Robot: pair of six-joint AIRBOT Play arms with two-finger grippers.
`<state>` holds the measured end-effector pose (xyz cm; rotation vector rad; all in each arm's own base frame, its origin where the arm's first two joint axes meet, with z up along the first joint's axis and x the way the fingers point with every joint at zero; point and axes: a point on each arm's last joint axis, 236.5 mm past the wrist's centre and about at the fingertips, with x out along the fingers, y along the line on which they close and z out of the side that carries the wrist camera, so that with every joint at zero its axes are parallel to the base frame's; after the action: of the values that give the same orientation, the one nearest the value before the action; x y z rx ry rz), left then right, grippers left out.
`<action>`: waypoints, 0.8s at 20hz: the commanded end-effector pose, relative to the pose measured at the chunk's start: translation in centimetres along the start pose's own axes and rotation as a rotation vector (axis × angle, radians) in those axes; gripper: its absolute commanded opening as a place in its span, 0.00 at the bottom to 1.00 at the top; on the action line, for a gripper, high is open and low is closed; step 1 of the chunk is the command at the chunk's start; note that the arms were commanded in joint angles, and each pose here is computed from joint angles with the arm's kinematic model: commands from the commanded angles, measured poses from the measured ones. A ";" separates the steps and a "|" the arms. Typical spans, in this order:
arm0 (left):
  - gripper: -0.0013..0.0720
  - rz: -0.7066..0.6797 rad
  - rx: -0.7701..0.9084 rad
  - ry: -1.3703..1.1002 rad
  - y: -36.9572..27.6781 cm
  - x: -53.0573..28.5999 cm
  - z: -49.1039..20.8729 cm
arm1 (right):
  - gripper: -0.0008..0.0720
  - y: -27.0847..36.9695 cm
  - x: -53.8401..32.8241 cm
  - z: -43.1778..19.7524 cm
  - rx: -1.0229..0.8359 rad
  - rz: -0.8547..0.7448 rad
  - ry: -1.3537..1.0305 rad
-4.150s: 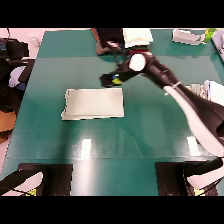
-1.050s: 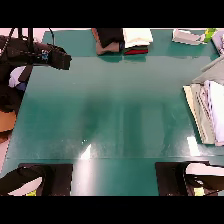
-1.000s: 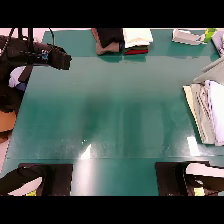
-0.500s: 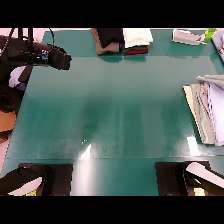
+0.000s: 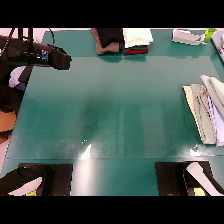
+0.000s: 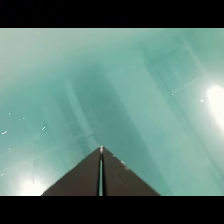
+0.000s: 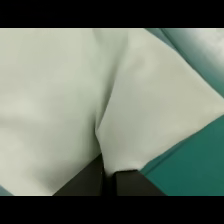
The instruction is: Fold the shirts.
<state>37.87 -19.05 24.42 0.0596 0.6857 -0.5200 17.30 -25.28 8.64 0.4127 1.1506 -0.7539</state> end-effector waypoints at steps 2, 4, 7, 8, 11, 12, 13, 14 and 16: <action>0.05 0.000 0.000 0.001 0.0 0.0 0.0 | 0.27 -2.1 2.3 -3.7 -0.033 -0.098 0.103; 0.05 -0.001 0.000 0.000 0.0 0.0 0.0 | 0.80 -2.4 1.9 -2.8 -0.035 -0.109 0.072; 0.05 -0.001 0.000 -0.002 0.0 0.0 0.0 | 0.85 0.2 -1.0 1.6 -0.038 -0.027 -0.081; 0.05 0.000 -0.001 -0.002 0.0 0.0 0.1 | 0.84 2.7 -2.5 3.7 -0.050 0.052 -0.158; 0.05 -0.001 -0.001 -0.001 0.0 0.0 0.0 | 0.84 14.1 -7.3 6.0 -0.135 0.395 -0.277; 0.05 0.001 0.000 -0.003 0.0 0.0 0.1 | 0.84 18.4 -8.6 5.4 -0.186 0.514 -0.281; 0.05 0.004 0.002 -0.011 0.1 0.0 0.3 | 0.84 22.2 -9.7 4.1 -0.246 0.607 -0.260; 0.05 0.014 0.007 -0.015 0.3 0.0 0.3 | 0.83 25.6 -10.4 2.3 -0.314 0.677 -0.226; 0.05 0.034 0.017 -0.015 0.8 0.0 0.4 | 0.83 31.4 -11.1 -2.0 -0.503 0.753 -0.161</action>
<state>38.11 -18.91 24.58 0.0642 0.6743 -0.5129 33.88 -8.80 15.23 0.3377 0.8794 -0.1193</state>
